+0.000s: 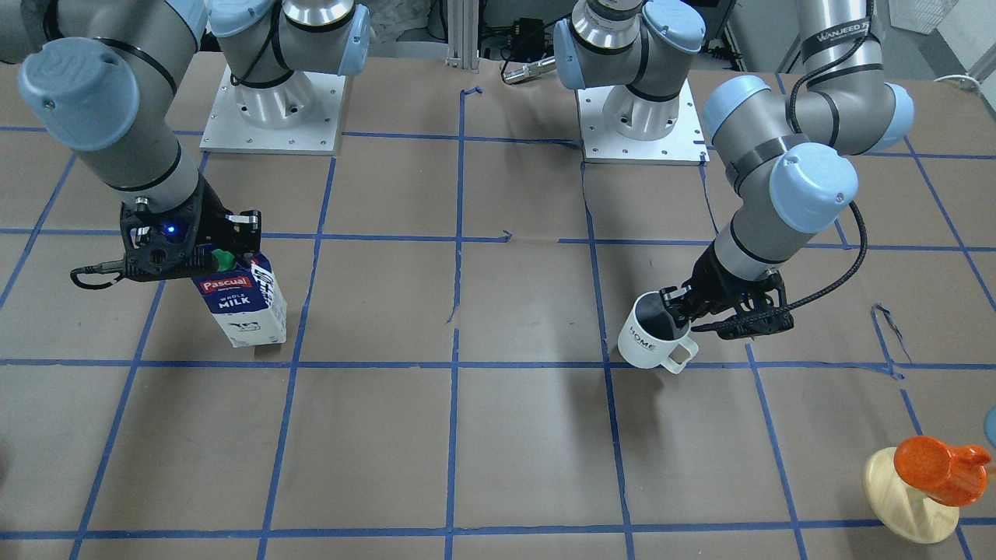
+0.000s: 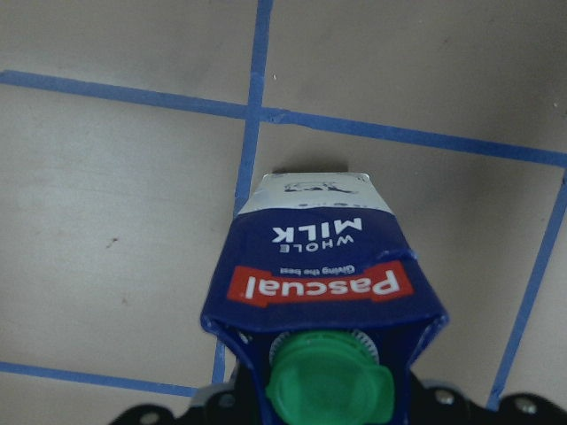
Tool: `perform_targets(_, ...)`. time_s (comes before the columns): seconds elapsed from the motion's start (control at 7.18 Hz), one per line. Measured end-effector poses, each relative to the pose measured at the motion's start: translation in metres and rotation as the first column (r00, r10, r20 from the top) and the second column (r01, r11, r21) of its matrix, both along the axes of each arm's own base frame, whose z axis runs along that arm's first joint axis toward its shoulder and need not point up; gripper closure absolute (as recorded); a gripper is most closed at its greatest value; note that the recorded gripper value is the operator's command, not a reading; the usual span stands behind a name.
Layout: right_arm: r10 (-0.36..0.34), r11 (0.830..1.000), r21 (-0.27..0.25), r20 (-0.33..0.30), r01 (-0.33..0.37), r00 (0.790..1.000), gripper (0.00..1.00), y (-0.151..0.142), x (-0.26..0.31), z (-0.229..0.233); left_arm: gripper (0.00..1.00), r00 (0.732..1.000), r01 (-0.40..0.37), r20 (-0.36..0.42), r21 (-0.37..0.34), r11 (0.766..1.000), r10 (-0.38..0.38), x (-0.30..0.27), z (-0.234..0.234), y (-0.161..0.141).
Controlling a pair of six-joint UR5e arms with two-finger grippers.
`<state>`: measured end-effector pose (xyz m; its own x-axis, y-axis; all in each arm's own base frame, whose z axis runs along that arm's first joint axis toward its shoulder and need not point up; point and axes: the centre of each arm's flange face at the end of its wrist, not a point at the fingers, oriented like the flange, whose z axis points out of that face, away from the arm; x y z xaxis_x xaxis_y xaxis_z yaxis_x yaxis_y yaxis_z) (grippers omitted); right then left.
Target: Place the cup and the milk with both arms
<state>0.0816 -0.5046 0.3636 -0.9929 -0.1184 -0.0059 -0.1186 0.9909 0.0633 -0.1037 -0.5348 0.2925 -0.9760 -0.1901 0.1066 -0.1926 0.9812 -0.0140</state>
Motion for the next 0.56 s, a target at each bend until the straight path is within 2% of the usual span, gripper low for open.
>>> perform_targets(0.28,-0.073,0.997,-0.009,0.055,0.074,0.996,0.63,-0.001,0.011,0.005,1.00,1.000,-0.010,-0.016,-0.021,1.000,0.009,-0.105,0.016,0.013)
perform_targets(0.56,-0.105,0.994,-0.015,0.078,0.107,0.991,0.63,0.002,0.038,0.009,1.00,1.000,-0.003,0.002,0.016,1.000,0.003,-0.166,-0.002,0.035)
